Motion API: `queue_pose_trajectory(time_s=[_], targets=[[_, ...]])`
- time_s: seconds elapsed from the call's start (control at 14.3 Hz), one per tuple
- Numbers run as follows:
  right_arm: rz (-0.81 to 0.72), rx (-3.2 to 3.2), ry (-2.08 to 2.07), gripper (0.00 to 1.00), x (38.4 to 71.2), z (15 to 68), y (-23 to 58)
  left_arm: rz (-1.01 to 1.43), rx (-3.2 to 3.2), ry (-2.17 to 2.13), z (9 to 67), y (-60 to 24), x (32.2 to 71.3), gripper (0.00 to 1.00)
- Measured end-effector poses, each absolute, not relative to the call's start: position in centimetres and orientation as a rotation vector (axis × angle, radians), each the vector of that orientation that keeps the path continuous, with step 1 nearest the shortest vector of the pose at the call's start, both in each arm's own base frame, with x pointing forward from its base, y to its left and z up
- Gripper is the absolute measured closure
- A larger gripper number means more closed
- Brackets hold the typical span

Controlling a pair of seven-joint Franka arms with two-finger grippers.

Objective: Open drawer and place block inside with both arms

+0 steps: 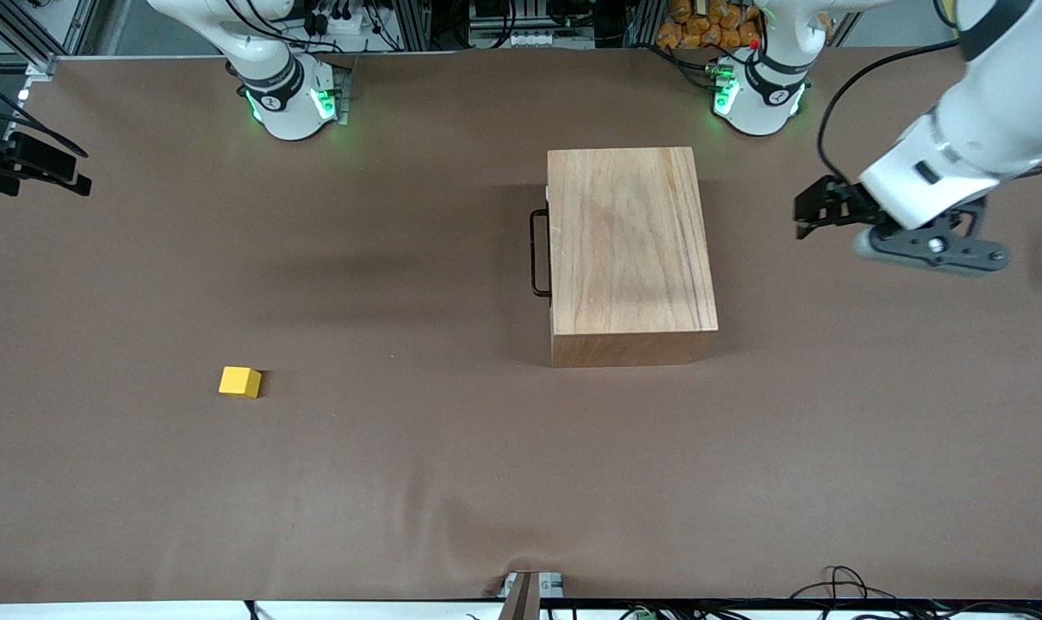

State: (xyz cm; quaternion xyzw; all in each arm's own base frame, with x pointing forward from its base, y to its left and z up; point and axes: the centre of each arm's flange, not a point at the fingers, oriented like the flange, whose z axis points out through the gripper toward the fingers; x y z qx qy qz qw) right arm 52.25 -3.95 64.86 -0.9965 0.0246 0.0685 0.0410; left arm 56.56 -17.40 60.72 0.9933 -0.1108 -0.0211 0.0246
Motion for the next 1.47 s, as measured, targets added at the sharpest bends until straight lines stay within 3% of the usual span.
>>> queue_pose_trajectory(time_s=[0.84,1.47], targets=[[0.237,-3.035,0.213,0.0,52.8,63.2,-8.8,-0.066,2.968,0.271,53.3,-48.6,49.2,0.0],[0.34,-3.018,0.212,0.0,54.8,59.4,-9.0,0.043,3.115,0.406,42.5,-60.5,41.2,0.0]])
